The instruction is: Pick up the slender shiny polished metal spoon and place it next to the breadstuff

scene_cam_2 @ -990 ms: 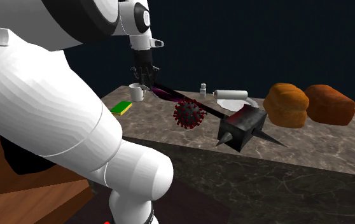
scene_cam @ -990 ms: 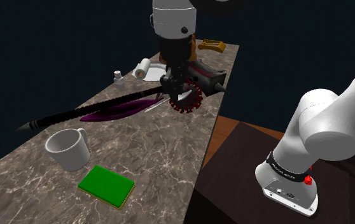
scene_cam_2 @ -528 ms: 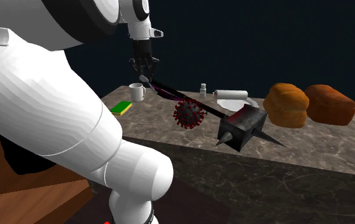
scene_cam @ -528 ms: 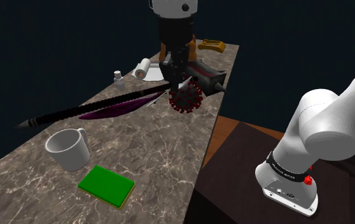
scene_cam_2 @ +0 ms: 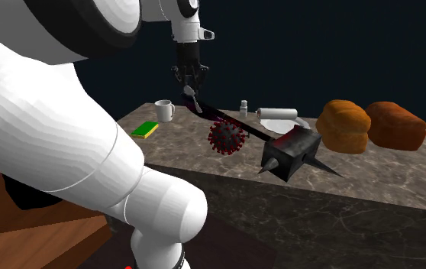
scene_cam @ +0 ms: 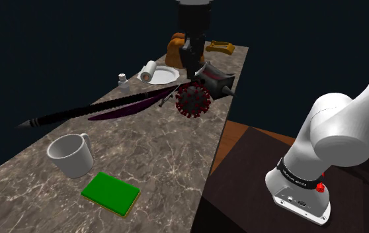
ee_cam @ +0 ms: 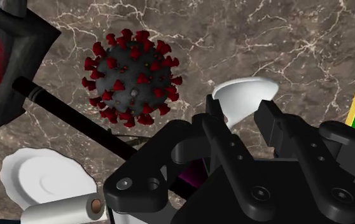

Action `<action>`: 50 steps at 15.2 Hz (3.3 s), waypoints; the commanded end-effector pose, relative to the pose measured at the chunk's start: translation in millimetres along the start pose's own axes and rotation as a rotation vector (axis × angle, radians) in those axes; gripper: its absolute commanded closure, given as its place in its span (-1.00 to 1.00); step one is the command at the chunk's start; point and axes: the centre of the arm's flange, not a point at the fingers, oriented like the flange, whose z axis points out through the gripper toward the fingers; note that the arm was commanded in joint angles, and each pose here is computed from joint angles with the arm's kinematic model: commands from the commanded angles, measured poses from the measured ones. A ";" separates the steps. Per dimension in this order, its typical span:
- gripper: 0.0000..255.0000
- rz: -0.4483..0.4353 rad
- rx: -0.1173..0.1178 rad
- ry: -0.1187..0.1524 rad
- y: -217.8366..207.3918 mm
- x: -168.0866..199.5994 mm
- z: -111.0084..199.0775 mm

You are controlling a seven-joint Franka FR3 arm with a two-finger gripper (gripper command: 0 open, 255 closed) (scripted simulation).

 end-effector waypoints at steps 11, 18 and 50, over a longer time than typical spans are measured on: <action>1.00 -0.001 -0.001 0.001 158.8 5.6 6.8; 1.00 -0.001 -0.001 0.001 251.2 6.9 10.0; 1.00 -0.001 -0.001 0.001 608.8 12.6 49.2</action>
